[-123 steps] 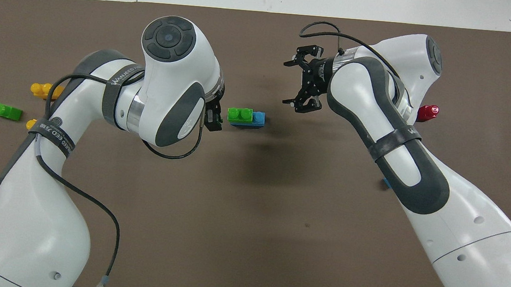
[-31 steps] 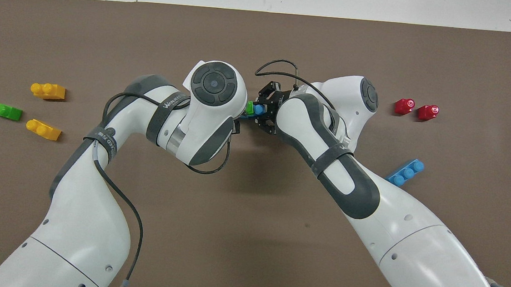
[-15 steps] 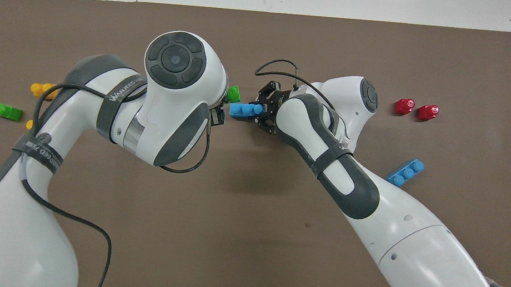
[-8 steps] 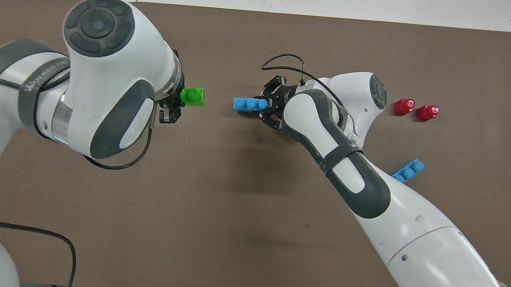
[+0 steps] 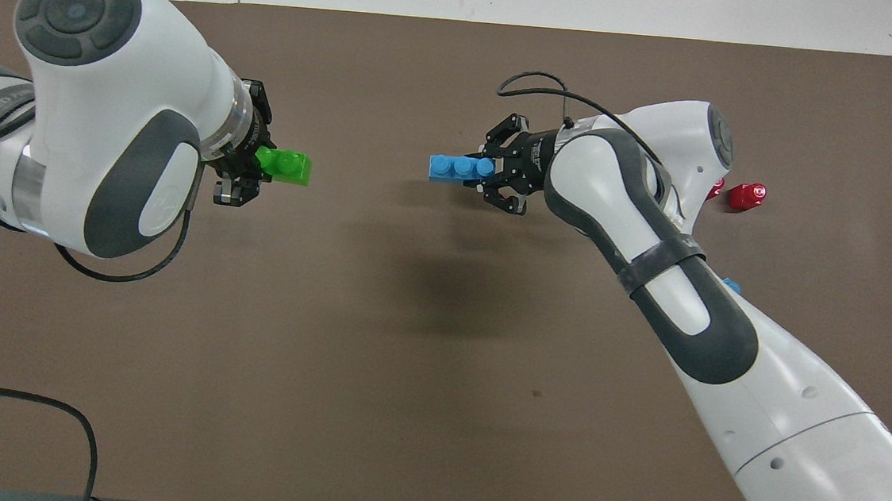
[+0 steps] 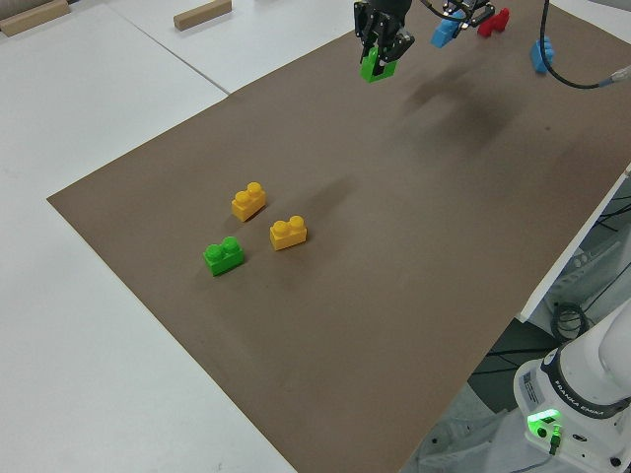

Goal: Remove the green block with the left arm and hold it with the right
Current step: 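Carry green toward the yellow blocks while the right gripper carries blue outward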

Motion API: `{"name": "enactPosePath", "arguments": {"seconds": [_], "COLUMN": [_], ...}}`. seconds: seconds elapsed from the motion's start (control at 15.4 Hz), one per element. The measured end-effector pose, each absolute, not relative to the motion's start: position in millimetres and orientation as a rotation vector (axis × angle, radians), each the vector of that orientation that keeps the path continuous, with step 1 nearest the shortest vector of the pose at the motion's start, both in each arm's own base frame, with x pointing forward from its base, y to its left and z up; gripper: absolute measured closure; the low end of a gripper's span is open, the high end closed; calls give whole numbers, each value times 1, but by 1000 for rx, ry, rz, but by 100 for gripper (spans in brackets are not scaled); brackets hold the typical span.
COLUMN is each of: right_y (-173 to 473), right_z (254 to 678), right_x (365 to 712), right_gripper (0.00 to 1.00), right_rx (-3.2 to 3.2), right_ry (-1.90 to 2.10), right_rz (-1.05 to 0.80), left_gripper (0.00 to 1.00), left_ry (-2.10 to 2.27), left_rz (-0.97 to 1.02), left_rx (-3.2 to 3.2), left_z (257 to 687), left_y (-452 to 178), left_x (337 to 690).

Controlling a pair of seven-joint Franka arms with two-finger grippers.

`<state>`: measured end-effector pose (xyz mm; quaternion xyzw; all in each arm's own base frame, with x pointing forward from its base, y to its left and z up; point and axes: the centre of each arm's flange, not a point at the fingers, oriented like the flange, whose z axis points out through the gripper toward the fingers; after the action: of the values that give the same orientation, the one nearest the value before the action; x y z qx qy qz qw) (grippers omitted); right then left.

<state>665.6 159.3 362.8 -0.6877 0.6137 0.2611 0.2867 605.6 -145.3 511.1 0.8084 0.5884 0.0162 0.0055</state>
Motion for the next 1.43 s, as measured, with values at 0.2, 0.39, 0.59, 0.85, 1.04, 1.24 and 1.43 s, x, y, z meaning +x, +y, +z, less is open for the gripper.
{"name": "enactPosePath", "arguments": {"seconds": [0.2,0.39,0.59,0.85,1.04,1.24,1.43], "right_y": [86,28,0,-22,-52,-67,-71], "right_z": [358,340,319,313,308,295,285], "right_x": [660,647,635,628,621,613,610], "right_gripper": [65,65,65,65,65,65,65], "right_rx": [-1851,-1887,-1958,-2005,-2010,-2030,-2040], "right_ry": [1585,1532,1512,1469,1432,1394,1368], "right_rz": [746,759,749,737,730,728,730], "left_gripper": [65,65,65,65,65,65,65], "left_ry": [1752,1664,1624,1618,1589,1581,1582], "left_rz": [27,3,45,77,83,113,127], "left_rx": [2616,2688,2687,2672,2688,2677,2670], "left_z": [503,489,465,430,423,411,395], "left_y": [-106,-75,-52,-40,-27,-23,-17], "left_x": [606,602,594,584,583,586,591]}}
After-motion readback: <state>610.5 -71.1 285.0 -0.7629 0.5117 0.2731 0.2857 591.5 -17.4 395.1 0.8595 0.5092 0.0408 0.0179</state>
